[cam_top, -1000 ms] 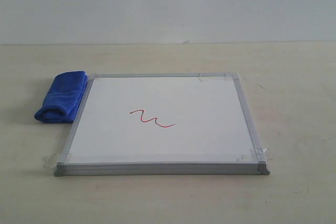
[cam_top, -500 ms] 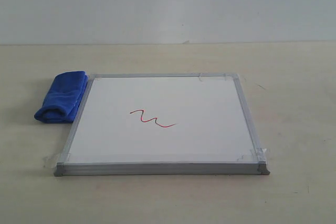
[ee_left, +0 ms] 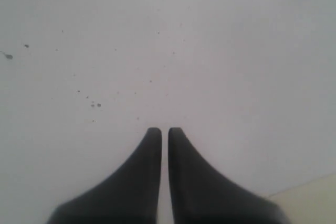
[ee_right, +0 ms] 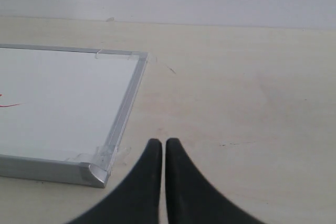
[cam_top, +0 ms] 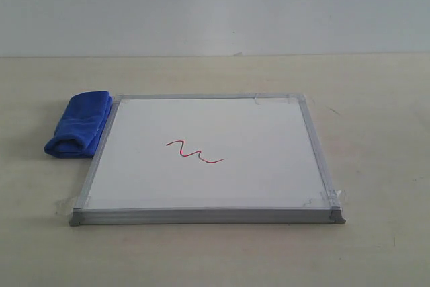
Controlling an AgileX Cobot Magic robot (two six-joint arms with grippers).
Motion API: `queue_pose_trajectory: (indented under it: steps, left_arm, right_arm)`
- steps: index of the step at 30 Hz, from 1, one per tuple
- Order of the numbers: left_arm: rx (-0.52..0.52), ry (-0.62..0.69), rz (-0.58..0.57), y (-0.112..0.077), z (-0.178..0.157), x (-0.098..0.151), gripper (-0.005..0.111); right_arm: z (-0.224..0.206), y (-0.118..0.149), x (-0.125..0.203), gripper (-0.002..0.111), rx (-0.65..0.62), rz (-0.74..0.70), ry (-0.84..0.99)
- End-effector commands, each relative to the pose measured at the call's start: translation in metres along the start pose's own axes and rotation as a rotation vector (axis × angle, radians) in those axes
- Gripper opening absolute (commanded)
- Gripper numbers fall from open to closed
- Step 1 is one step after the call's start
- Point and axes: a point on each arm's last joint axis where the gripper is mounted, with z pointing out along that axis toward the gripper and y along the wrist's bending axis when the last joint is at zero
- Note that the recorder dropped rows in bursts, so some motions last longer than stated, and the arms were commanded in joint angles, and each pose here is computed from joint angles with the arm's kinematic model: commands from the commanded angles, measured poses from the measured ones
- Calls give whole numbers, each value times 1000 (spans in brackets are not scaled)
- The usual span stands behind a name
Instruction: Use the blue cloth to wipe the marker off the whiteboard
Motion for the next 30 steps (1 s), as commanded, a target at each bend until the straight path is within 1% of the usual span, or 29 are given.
queue_pose_trajectory:
  steps: [1, 3, 4, 5, 7, 8, 9, 13, 14, 15, 20, 25, 26, 29, 30]
  left_arm:
    - [-19, 128, 81, 12, 33, 14, 4]
    - [16, 200, 168, 14, 44, 25, 4]
    - [55, 246, 252, 13, 49, 32, 4]
    - [75, 270, 248, 13, 53, 40, 4]
    - [64, 306, 264, 17, 60, 54, 4]
    - [49, 319, 246, 19, 62, 58, 4]
    - [29, 334, 196, 21, 64, 64, 4]
    - [-105, 363, -132, 30, 72, 79, 4]
    - [-129, 369, -197, 32, 74, 83, 4]
    - [-134, 379, -224, 32, 76, 88, 4]
    - [-100, 452, -241, 32, 86, 116, 4]
    - [-13, 526, -284, 25, 93, 141, 4]
    - [11, 536, -254, 24, 94, 144, 4]
    - [145, 532, 21, 19, 94, 147, 4]
    - [186, 525, 95, 18, 94, 147, 4]
  right_arm:
    - [0, 0, 0, 0, 5, -15, -9]
    - [0, 0, 0, 0, 5, -15, -9]
    - [0, 0, 0, 0, 5, -15, -9]
    - [0, 0, 0, 0, 5, -15, -9]
    - [0, 0, 0, 0, 5, -15, -9]
    - [0, 0, 0, 0, 5, -15, -9]
    - [0, 0, 0, 0, 5, -15, -9]
    - [0, 0, 0, 0, 5, -15, -9]
    - [0, 0, 0, 0, 5, -15, -9]
    - [0, 0, 0, 0, 5, -15, -9]
    - [0, 0, 0, 0, 5, -15, -9]
    - [0, 0, 0, 0, 5, -15, -9]
    - [0, 0, 0, 0, 5, -15, -9]
    - [0, 0, 0, 0, 5, -15, -9]
    - [0, 0, 0, 0, 5, -15, -9]
